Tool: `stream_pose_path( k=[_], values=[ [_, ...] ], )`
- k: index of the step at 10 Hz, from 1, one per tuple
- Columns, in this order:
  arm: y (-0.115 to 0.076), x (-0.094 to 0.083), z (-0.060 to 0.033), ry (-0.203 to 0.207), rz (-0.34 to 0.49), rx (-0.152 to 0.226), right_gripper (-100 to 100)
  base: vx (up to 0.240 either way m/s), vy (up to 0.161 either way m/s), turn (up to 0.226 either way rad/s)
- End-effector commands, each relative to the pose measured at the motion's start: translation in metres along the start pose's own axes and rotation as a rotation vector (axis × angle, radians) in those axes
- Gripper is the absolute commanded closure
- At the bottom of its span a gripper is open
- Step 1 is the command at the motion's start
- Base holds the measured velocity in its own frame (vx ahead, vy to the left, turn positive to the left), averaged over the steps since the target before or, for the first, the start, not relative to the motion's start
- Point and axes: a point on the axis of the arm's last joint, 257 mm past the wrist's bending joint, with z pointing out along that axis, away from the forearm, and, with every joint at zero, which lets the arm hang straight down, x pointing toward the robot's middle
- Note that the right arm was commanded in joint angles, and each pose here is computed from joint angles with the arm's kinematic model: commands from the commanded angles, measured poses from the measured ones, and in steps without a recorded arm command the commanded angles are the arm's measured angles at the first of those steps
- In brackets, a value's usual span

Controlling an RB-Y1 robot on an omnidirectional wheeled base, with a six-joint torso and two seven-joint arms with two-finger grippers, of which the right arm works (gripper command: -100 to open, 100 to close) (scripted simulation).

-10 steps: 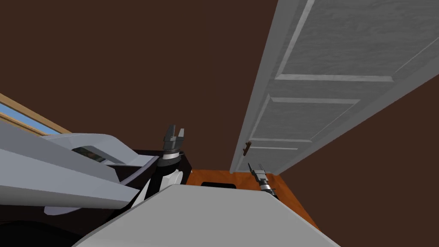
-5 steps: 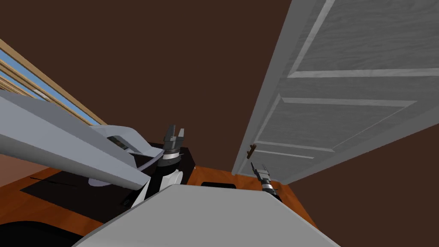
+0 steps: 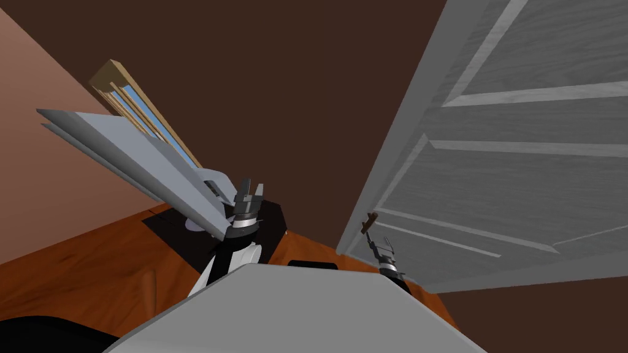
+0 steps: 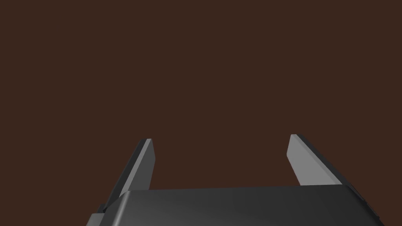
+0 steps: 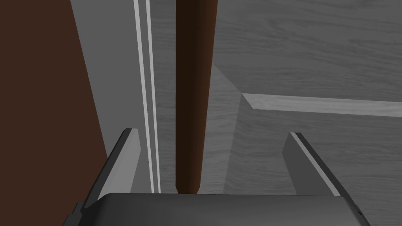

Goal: Pull the door open

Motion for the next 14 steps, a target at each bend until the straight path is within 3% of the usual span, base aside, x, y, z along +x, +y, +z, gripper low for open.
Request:
stream_pose_path(
  k=[1, 3, 8, 12, 14],
  values=[
    [0.017, 0.0, 0.0, 0.001, -0.001, -0.055, -100, -0.033, -0.037, 0.256],
    [0.035, 0.0, -0.0012, 0.0, -0.002, -0.115, -100, -0.043, -0.037, 0.422],
    [0.077, -0.002, -0.0092, -0.005, -0.003, -0.253, -100, -0.042, -0.034, 0.281],
    [0.114, -0.005, -0.0225, -0.014, -0.001, -0.378, -100, -0.049, -0.029, 0.318],
    [0.127, -0.007, -0.0287, -0.019, 0.001, -0.423, -100, -0.054, -0.008, 0.208]
  ],
)
